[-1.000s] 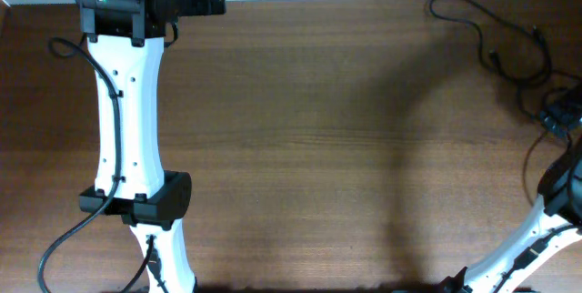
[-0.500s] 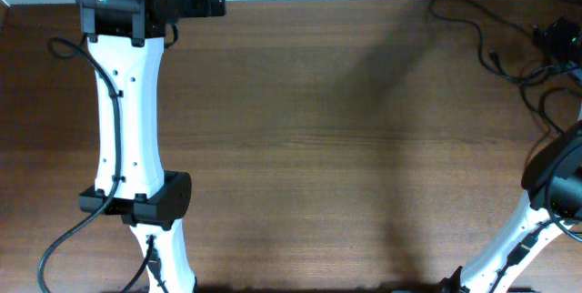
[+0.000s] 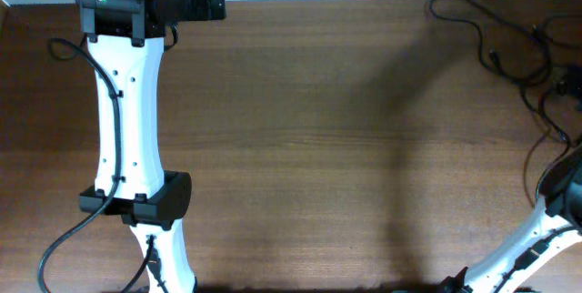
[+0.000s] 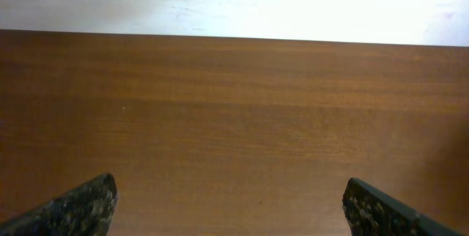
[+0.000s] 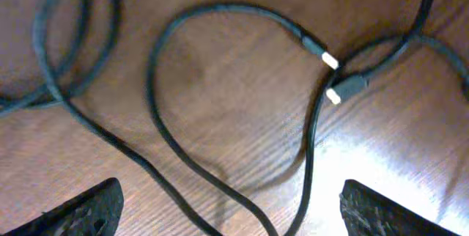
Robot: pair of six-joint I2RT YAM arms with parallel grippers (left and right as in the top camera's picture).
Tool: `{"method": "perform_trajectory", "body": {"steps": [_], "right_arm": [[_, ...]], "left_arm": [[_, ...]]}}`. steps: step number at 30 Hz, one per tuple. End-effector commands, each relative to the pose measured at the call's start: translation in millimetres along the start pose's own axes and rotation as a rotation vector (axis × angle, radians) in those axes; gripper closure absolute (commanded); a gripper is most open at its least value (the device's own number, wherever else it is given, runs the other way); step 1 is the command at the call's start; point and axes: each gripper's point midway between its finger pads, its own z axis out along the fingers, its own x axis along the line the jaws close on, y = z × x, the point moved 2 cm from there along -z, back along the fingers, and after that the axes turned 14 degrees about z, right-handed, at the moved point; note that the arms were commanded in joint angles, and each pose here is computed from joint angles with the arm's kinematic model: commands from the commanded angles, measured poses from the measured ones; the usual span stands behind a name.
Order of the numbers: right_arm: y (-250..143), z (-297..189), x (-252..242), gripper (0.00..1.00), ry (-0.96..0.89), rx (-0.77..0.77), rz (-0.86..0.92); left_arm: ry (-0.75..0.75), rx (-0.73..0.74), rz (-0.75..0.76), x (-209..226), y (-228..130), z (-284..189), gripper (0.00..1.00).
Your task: Untangle cables
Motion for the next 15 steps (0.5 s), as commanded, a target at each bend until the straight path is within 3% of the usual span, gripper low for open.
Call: {"method": "perform_trajectory", "body": {"steps": [1, 15], "right_arm": [[-12, 4, 10, 0.06, 0.023, 0.027, 0.013], [-60, 63, 4, 0.07, 0.001, 0.138, -0.156]], "left_arm": [[-0.001, -0.01, -0.019, 2, 2, 0, 0.01], [-0.005, 0.015, -0.014, 1, -4, 0, 0.01]]}}
